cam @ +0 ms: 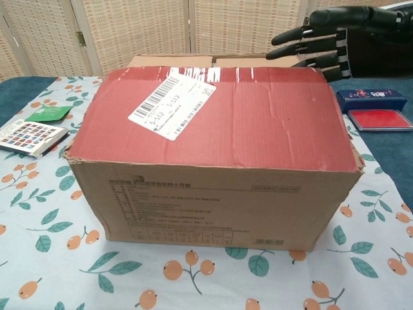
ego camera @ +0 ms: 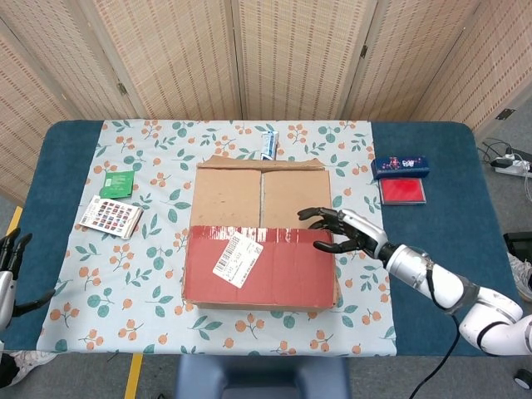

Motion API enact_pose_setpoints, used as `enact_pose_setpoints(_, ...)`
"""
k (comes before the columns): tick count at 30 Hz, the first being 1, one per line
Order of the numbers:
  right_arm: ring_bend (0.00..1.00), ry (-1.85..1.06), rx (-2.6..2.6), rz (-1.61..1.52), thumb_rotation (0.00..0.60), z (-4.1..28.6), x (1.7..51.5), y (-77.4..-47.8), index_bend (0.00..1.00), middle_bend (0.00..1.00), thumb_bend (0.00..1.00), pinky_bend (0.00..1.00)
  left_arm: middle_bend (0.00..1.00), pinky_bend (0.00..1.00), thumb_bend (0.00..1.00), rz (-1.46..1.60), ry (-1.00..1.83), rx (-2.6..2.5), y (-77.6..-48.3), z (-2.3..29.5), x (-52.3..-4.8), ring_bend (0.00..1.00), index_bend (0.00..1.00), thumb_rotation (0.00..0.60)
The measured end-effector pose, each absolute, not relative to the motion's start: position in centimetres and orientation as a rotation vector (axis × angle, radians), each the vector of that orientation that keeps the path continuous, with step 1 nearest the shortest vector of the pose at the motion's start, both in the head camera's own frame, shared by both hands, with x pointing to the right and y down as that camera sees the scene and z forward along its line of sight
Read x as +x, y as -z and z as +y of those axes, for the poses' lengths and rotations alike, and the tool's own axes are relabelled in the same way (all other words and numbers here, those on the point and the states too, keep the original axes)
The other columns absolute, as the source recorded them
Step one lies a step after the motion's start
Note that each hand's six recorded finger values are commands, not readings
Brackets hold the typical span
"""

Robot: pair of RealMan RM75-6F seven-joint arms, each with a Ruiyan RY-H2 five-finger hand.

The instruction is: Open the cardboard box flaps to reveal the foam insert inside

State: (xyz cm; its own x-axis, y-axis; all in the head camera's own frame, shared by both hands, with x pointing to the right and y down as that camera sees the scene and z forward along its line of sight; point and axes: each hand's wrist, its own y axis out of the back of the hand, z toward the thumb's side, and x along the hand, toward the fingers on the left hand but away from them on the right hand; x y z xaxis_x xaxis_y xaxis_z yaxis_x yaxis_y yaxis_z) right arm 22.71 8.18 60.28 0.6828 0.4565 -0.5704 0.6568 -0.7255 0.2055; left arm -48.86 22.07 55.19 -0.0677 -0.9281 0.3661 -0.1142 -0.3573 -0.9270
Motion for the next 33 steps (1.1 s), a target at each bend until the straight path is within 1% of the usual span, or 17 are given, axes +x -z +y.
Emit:
enact_pose_setpoints(10, 0.28, 0.537, 2.488, 0.824, 0.428, 8.9, 21.8, -58.1, 0.24, 0.15, 0.30, 0.31, 0.00, 0.00, 0.19, 1.154, 1.486, -1.515, -54.9, 22.2, -48.7, 0.00, 0.00, 0.600)
enact_pose_setpoints(17, 0.27, 0.440, 2.520, 0.761, 0.427, 10.0, 21.2, -55.6, 0.24, 0.14, 0.30, 0.31, 0.00, 0.00, 0.19, 1.137, 1.497, -1.528, -55.3, 22.4, -48.6, 0.00, 0.00, 0.600)
enact_pose_setpoints(24, 0.27, 0.364, 2.587, 0.712, 0.426, 11.6, 20.8, -52.5, 0.24, 0.14, 0.30, 0.31, 0.00, 0.00, 0.19, 1.138, 1.484, -1.520, -55.0, 22.5, -48.3, 0.00, 0.00, 0.600)
enact_pose_setpoints(33, 0.27, 0.347, 2.644, 0.608, 0.427, 15.0, 20.4, -50.2, 0.24, 0.13, 0.30, 0.31, 0.00, 0.00, 0.19, 1.126, 1.470, -1.524, -55.0, 22.6, -47.9, 0.00, 0.00, 0.600)
